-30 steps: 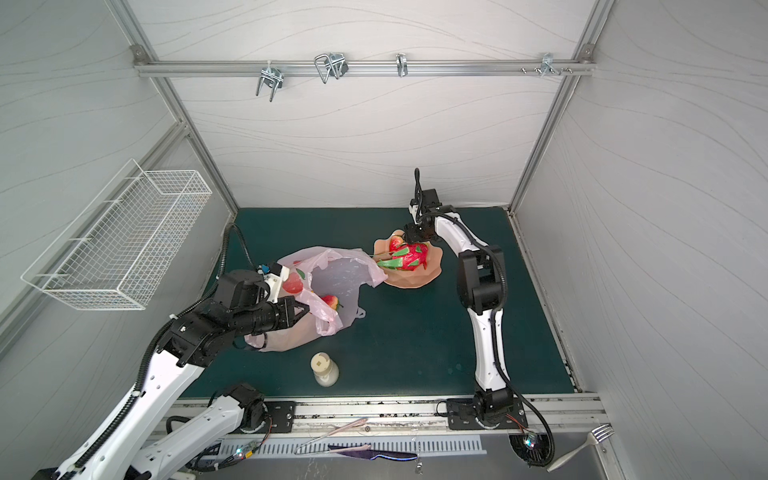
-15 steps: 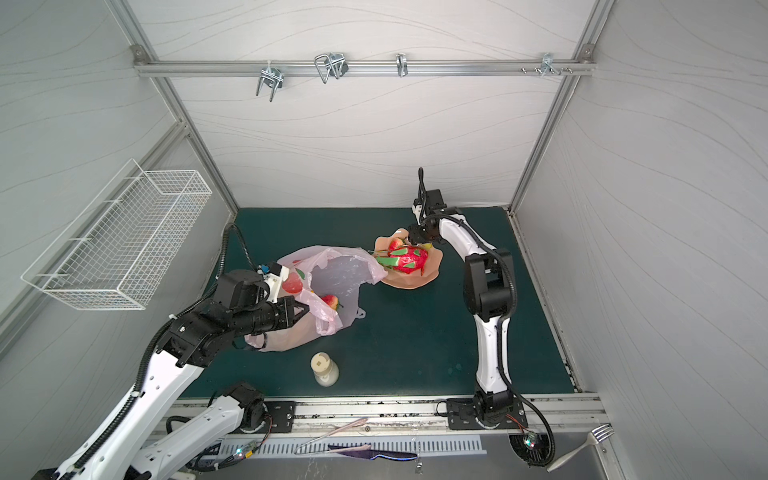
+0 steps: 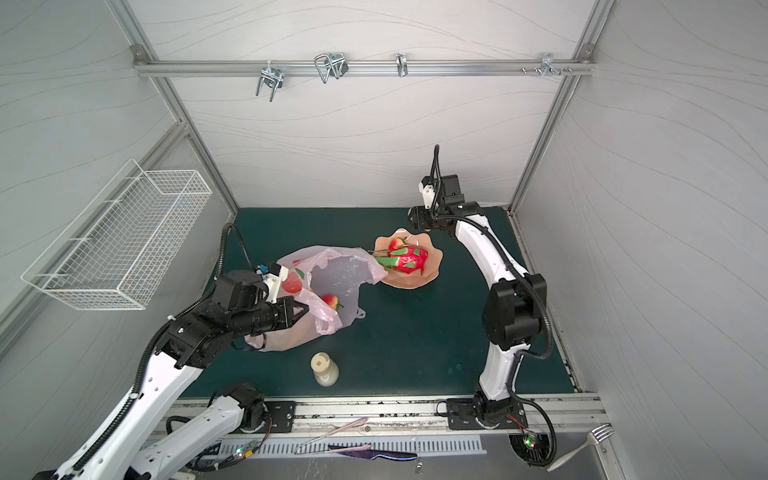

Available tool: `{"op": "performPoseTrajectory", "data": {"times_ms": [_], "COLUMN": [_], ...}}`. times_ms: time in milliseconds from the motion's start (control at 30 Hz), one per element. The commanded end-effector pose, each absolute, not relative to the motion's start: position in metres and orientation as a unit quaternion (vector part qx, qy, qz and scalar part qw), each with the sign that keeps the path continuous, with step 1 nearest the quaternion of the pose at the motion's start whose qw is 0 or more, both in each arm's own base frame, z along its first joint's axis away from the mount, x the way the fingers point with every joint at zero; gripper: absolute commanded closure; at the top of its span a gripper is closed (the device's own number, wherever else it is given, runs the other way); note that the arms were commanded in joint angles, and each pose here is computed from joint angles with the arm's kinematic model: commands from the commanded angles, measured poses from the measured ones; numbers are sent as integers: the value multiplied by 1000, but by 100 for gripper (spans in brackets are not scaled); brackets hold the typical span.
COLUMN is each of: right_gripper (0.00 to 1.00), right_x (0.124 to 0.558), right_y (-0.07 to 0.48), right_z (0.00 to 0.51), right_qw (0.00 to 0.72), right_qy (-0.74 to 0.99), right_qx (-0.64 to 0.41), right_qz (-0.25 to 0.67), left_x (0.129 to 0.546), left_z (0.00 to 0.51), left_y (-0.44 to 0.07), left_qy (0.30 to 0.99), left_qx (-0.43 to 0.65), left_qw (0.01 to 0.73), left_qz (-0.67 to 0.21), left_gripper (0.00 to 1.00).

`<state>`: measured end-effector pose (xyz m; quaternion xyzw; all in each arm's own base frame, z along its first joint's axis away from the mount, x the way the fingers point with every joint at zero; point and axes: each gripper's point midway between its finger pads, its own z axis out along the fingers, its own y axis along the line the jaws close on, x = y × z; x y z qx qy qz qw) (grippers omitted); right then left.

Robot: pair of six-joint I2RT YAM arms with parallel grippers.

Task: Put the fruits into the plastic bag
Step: 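Lower the right gripper onto the green pear in the bowl and grasp it, then carry the green pear into the bag's opening held by the left gripper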

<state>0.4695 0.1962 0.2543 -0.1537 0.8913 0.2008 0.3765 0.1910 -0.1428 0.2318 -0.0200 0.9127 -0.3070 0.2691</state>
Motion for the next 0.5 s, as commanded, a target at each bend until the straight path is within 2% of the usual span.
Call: {"op": "performPoseTrajectory", "data": {"times_ms": [0,200,367,467], "right_gripper": [48,48,47,47], "right_x": [460,430,369,337], "right_y": [202,233,292,315], "right_z": [275,289,289,281], "right_qw": [393,380,357,336], "right_qy": [875,845,808,797], "right_qx": [-156,-215,-331,-365], "right_qz": [238,309,331,345], "left_x": [198,199,202,203], "left_z": [253,253,254,254], "left_y": [-147,-150,-151,-152], "left_qy": [896,894,894,893], "left_qx": [-9,-6,-4,-3], "left_qw": [303,302,303,303], "left_qz": [-325,-329,-330,-332], "left_gripper": [100,100,100,100]}}
